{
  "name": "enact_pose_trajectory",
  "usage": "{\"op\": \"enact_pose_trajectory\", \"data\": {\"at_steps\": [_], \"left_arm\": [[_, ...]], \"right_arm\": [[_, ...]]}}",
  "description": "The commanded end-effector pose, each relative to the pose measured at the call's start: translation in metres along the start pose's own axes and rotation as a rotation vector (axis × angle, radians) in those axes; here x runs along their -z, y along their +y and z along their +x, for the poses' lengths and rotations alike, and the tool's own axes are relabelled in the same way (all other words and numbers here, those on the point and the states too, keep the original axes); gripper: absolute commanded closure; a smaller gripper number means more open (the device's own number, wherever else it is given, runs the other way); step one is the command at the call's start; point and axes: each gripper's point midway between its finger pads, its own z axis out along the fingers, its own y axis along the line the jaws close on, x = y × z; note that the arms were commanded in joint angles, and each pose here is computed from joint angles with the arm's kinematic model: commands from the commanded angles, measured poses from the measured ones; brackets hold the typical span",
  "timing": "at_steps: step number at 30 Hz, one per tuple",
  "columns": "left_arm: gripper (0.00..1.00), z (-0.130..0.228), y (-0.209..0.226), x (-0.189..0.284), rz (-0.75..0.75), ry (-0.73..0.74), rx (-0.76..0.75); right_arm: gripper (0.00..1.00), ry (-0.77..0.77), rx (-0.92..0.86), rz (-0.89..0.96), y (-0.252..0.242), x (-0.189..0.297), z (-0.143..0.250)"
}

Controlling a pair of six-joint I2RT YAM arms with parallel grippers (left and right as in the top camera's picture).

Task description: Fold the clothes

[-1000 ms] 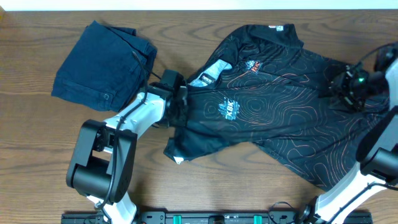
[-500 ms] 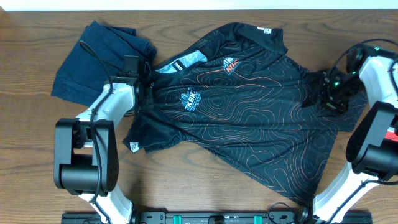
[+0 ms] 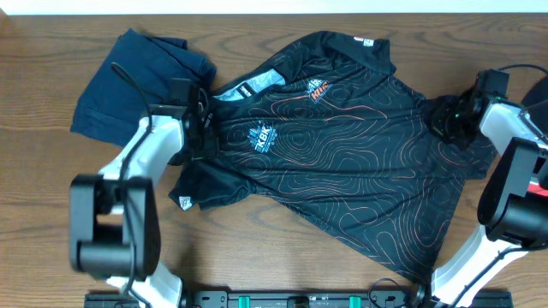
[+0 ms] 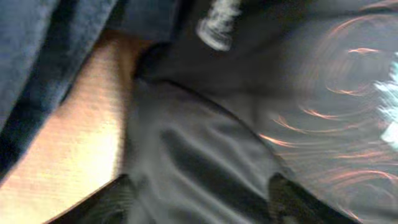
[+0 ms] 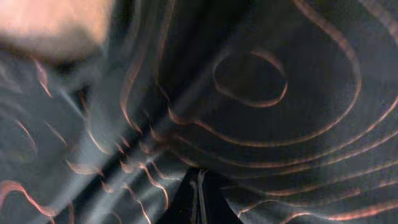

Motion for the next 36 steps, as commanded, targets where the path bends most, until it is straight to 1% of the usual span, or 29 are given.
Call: {"op": "enact_pose_trajectory", "data": {"at_steps": [1,6,8,10,13,14,15,16,18,19,20,24,26,29,31,32,34,36], "left_arm": [[0.24,-0.009,-0.024,0.047,0.132,-0.093,-0.015],[0.23,0.003,-0.037,0.098,0.209,-0.163,-0.037],[0.23,0.008,-0.041,0.111,0.220,-0.184,-0.053],[0.20,0.013,-0.044,0.118,0.220,-0.192,-0.067],[0.20,0.021,-0.049,0.117,0.217,-0.169,-0.086],[0.20,0.024,-0.050,0.115,0.217,-0.159,-0.092],[0.20,0.026,-0.051,0.111,0.215,-0.147,-0.096],[0.20,0.028,-0.053,0.108,0.214,-0.136,-0.101],[0.20,0.031,-0.053,0.100,0.207,-0.109,-0.103],[0.20,0.032,-0.052,0.097,0.199,-0.096,-0.101],[0.20,0.033,-0.049,0.093,0.185,-0.085,-0.098],[0.20,0.039,-0.026,0.080,0.052,-0.034,-0.088],[0.20,0.045,-0.018,0.073,0.010,0.005,-0.085],[0.19,0.053,-0.016,0.063,-0.003,0.058,-0.086],[0.19,0.055,-0.015,0.058,-0.009,0.082,-0.085],[0.19,0.056,-0.014,0.055,-0.012,0.093,-0.084],[0.19,0.058,-0.014,0.052,-0.016,0.107,-0.083],[0.19,0.057,-0.014,0.050,-0.017,0.109,-0.083]], "right_arm": [[0.99,0.004,-0.123,0.045,-0.008,-0.024,0.011],[0.99,-0.044,-0.169,-0.004,0.006,-0.065,0.001],[0.99,-0.056,-0.185,-0.046,0.017,-0.074,-0.006],[0.99,-0.061,-0.184,-0.097,0.031,-0.078,-0.015],[0.98,-0.079,-0.162,-0.163,0.055,-0.070,-0.038],[0.96,-0.090,-0.148,-0.178,0.062,-0.065,-0.045],[0.94,-0.104,-0.109,-0.206,0.072,-0.057,-0.054],[0.88,-0.112,-0.062,-0.234,0.082,-0.049,-0.062],[0.70,-0.117,0.035,-0.270,0.099,-0.025,-0.074],[0.64,-0.114,0.069,-0.267,0.102,-0.013,-0.078],[0.61,-0.109,0.101,-0.253,0.103,0.001,-0.080],[0.55,-0.089,0.202,-0.207,0.095,0.068,-0.084],[0.54,-0.072,0.192,-0.186,0.084,0.099,-0.079],[0.51,-0.014,0.119,-0.123,0.056,0.135,-0.059],[0.49,0.067,0.054,-0.022,0.026,0.152,-0.036],[0.49,0.122,0.021,0.057,0.006,0.158,-0.020],[0.48,0.218,-0.024,0.172,-0.023,0.165,0.005],[0.48,0.321,-0.047,0.239,-0.043,0.166,0.030]]}}
